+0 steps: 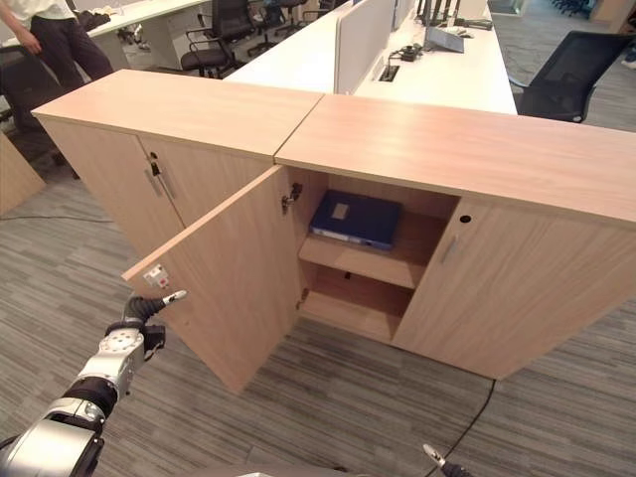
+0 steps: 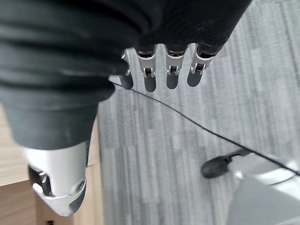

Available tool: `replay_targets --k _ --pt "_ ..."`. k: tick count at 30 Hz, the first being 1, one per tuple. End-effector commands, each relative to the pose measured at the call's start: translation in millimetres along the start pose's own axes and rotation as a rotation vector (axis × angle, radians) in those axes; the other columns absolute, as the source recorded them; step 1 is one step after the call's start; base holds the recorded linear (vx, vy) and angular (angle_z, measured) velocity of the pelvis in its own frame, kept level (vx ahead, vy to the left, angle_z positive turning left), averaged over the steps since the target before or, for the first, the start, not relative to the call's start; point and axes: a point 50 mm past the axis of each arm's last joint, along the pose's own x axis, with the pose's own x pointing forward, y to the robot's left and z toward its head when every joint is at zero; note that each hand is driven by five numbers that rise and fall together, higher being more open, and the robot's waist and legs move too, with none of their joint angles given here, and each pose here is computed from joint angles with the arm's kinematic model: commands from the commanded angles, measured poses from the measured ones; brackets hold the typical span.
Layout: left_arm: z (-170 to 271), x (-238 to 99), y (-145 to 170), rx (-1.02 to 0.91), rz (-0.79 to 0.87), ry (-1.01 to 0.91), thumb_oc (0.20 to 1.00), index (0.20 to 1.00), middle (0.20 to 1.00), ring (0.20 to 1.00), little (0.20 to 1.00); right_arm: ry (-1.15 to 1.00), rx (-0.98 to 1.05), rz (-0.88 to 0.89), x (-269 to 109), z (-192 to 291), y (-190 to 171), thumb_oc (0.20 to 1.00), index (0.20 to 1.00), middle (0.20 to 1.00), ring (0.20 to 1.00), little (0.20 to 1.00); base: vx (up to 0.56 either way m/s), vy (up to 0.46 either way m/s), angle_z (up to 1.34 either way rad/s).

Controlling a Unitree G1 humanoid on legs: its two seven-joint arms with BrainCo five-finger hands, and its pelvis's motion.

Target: Put the empty folder in the office cabinet

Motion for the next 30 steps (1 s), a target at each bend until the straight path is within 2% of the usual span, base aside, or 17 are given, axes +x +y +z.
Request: replay_targets --k 1,3,9,11,14,15,16,17,18,19,21,27,30 --pt "82 12 -34 -0.011 -0.118 -0.262 1.000 1.000 1.000 1.000 1.000 -0.007 -0.048 -0.012 1 4 3 1.000 1.000 1.000 1.000 1.000 0.00 0.000 0.00" --pt "102 9 -54 0.039 -0.177 -0.335 1.000 1.000 1.000 1.000 1.000 0.001 -0.045 -0.015 1 4 3 1.000 1.000 1.000 1.000 1.000 0.00 0.001 -0.04" --pt "137 -9 -81 0.067 -0.275 -0.518 1.000 1.000 1.000 1.000 1.000 -0.006 -0.037 -0.018 1 6 5 1.000 1.000 1.000 1.000 1.000 0.00 0.002 0.02" --pt "158 -32 -107 0.084 -0.387 -0.665 1.000 1.000 1.000 1.000 1.000 -0.013 -0.032 -0.015 1 9 9 1.000 1.000 1.000 1.000 1.000 -0.01 0.002 0.02" --pt "163 -47 -121 0.044 -0.456 -0.720 1.000 1.000 1.000 1.000 1.000 -0.023 -0.032 -0.012 2 12 12 1.000 1.000 1.000 1.000 1.000 -0.01 0.001 0.05" --pt "165 -58 -128 0.015 -0.516 -0.751 1.000 1.000 1.000 1.000 1.000 -0.030 -0.030 -0.010 2 14 14 1.000 1.000 1.000 1.000 1.000 0.00 0.000 0.00" --pt "165 -79 -141 -0.072 -0.657 -0.786 1.000 1.000 1.000 1.000 1.000 -0.040 -0.022 -0.004 2 19 18 1.000 1.000 1.000 1.000 1.000 0.00 0.000 0.00" --pt "165 -79 -141 -0.072 -0.657 -0.785 1.000 1.000 1.000 1.000 1.000 -0.040 -0.023 -0.004 2 18 18 1.000 1.000 1.000 1.000 1.000 -0.02 0.007 -0.07" --pt "158 -98 -155 -0.191 -0.825 -0.760 1.000 1.000 1.000 1.000 1.000 -0.041 -0.001 0.006 2 19 22 1.000 1.000 1.000 1.000 1.000 0.00 0.000 0.00" --pt "158 -98 -155 -0.192 -0.826 -0.760 1.000 1.000 1.000 1.000 1.000 -0.041 -0.001 0.006 2 19 22 1.000 1.000 1.000 1.000 1.000 0.00 0.000 0.00" --pt "146 -113 -169 -0.334 -0.989 -0.673 1.000 1.000 1.000 1.000 1.000 -0.039 0.026 0.027 2 18 29 1.000 1.000 1.000 1.000 1.000 0.00 0.003 0.02" --pt "137 -155 -194 -0.409 -1.334 -0.583 1.000 1.000 1.000 1.000 1.000 -0.009 0.017 0.059 1 10 40 1.000 1.000 1.000 1.000 1.000 -0.01 0.000 -0.10" --pt "132 -158 -197 -0.437 -1.364 -0.539 1.000 1.000 1.000 1.000 1.000 0.003 0.009 0.063 1 6 42 1.000 1.000 1.000 1.000 1.000 0.00 0.000 -0.08"
